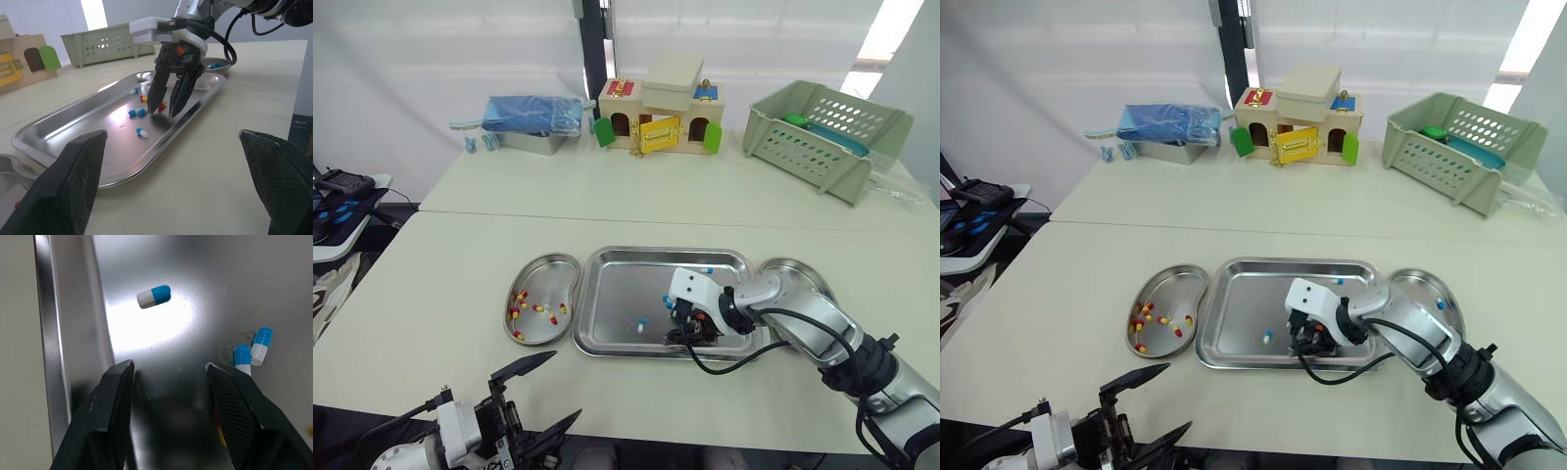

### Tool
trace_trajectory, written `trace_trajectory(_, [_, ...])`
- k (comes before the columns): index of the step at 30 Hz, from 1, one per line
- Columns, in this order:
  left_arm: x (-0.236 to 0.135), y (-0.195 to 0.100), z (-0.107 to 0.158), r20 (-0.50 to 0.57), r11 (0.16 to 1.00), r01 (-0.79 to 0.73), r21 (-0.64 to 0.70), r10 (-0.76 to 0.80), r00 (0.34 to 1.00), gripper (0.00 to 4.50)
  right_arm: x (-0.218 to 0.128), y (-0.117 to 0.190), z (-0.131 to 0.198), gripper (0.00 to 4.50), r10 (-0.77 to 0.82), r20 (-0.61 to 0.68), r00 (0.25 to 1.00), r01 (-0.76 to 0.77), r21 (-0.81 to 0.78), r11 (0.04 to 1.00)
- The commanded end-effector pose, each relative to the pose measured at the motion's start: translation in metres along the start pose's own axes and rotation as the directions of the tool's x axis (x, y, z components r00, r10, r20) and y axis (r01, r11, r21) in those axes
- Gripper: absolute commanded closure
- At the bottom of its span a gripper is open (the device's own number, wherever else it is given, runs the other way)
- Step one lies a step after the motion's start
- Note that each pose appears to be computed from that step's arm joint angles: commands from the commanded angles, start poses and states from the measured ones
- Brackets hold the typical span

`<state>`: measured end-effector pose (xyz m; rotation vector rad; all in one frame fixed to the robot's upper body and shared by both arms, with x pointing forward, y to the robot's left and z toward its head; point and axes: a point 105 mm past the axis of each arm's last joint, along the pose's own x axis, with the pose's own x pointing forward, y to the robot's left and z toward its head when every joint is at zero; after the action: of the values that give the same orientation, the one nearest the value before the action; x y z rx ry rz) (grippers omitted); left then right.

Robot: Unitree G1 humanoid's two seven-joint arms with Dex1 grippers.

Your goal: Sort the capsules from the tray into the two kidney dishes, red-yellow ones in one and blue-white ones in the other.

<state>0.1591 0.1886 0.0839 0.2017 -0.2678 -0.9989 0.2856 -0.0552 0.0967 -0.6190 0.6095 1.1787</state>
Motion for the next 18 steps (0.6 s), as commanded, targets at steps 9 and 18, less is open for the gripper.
trace_trajectory(9, [0.001,0.001,0.005,0.006,1.0,0.0,0.023,-0.001,1.0,0.0,0.002,0.003,0.04,1.88,0.014,0.139,0.99,0.0,-0.1,0.995])
trace_trajectory(18, [0.001,0.002,0.005,0.005,1.0,-0.01,0.028,0.01,1.0,0.0,0.017,0.007,0.047,1.88,0.048,0.139,0.989,-0.029,-0.135,0.99])
